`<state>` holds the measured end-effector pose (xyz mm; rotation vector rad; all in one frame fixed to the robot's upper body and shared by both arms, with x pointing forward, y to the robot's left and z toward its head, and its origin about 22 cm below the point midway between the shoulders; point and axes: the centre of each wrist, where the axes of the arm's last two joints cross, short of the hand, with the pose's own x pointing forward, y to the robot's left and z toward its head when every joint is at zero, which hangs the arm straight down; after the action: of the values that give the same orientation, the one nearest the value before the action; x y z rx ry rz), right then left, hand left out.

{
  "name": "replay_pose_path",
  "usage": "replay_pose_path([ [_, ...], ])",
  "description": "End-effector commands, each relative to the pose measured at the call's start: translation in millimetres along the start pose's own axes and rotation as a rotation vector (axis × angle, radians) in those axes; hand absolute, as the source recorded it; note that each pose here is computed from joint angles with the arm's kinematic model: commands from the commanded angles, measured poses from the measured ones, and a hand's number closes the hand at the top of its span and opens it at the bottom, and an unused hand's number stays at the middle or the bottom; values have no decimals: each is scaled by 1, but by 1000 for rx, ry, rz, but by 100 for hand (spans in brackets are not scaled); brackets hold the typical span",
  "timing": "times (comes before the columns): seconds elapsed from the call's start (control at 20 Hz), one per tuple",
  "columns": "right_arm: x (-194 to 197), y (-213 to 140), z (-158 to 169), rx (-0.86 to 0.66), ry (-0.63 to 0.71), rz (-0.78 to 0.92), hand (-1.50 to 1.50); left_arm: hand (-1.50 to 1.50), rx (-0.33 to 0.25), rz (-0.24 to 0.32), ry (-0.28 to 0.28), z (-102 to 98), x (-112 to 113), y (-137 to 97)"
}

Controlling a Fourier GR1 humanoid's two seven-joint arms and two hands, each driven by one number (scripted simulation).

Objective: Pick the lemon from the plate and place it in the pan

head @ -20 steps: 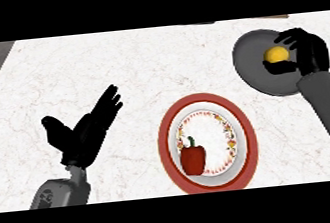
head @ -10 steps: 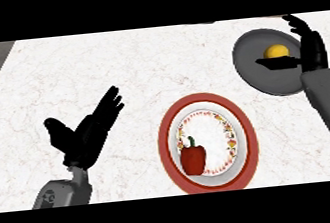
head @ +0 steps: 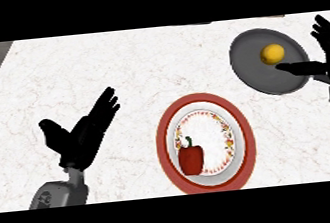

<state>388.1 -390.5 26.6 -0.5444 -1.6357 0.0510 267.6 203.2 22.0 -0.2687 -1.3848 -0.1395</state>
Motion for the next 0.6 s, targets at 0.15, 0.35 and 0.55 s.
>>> replay_pose_path([
  [0.15,-27,-67,25,145,-38,-92,-150,0,8,3,1,4,1,1],
  [0.35,-32,-83,31,207,-42,-143,-150,0,8,11,8,-5,-1,-4],
  [0.55,-40,-102,43,226,-52,-138,-150,0,-12,2,14,10,-7,-6],
])
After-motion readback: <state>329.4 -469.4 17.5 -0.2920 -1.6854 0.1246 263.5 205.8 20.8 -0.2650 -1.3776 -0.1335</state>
